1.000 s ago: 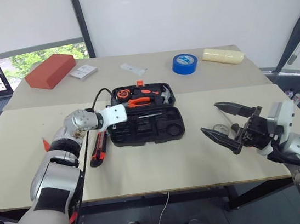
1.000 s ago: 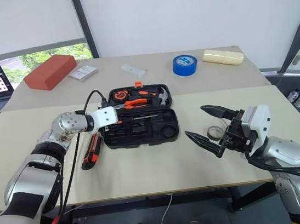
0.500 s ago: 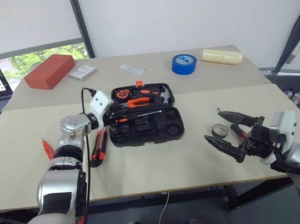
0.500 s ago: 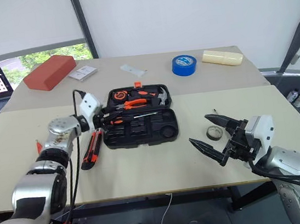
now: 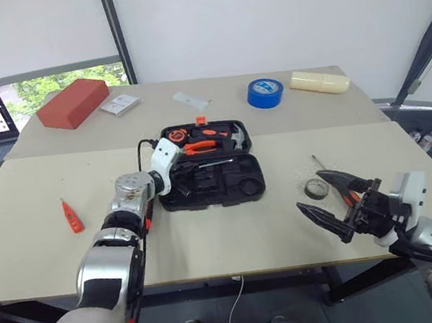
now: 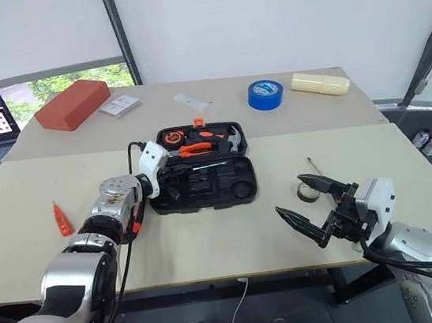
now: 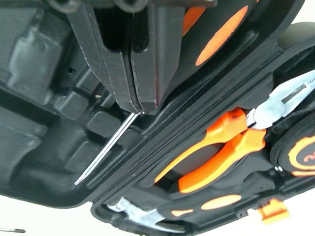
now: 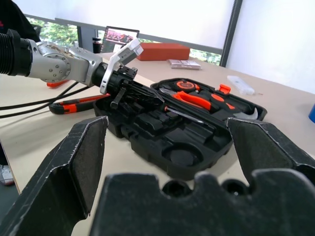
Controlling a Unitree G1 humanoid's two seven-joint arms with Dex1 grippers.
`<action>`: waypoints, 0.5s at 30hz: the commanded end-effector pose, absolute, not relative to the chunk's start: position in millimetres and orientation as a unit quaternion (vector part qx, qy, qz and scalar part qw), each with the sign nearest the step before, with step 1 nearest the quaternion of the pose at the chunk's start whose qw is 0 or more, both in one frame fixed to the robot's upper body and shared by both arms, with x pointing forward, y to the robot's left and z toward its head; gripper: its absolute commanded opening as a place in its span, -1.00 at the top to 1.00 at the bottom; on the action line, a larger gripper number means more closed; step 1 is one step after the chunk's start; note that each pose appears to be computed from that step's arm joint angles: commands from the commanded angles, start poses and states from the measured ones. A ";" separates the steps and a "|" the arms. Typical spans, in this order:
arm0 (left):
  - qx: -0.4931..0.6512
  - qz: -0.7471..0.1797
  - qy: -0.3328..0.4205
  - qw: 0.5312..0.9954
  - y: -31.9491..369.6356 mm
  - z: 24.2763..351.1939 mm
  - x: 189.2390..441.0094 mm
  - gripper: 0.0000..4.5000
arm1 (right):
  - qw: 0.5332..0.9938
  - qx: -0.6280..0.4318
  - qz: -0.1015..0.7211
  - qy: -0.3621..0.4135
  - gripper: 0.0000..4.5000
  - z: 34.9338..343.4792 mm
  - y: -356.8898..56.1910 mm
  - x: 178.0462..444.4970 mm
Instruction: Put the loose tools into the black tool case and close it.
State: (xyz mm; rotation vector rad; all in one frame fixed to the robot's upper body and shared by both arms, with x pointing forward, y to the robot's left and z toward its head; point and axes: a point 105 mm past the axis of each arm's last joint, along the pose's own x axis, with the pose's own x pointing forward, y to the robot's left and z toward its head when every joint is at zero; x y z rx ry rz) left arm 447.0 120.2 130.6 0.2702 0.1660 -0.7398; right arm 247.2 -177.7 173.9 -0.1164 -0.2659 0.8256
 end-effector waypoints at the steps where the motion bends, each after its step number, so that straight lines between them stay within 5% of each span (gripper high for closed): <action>1: 0.132 -0.336 0.100 0.927 116.3 132.6 453.3 0.97 | 0.900 -0.070 0.401 -0.155 -1.00 183.4 -174.6 241.3; 15: 0.092 -0.329 0.188 0.921 110.5 100.7 445.5 0.97 | 0.910 -0.058 0.379 -0.155 -1.00 177.0 -176.6 237.5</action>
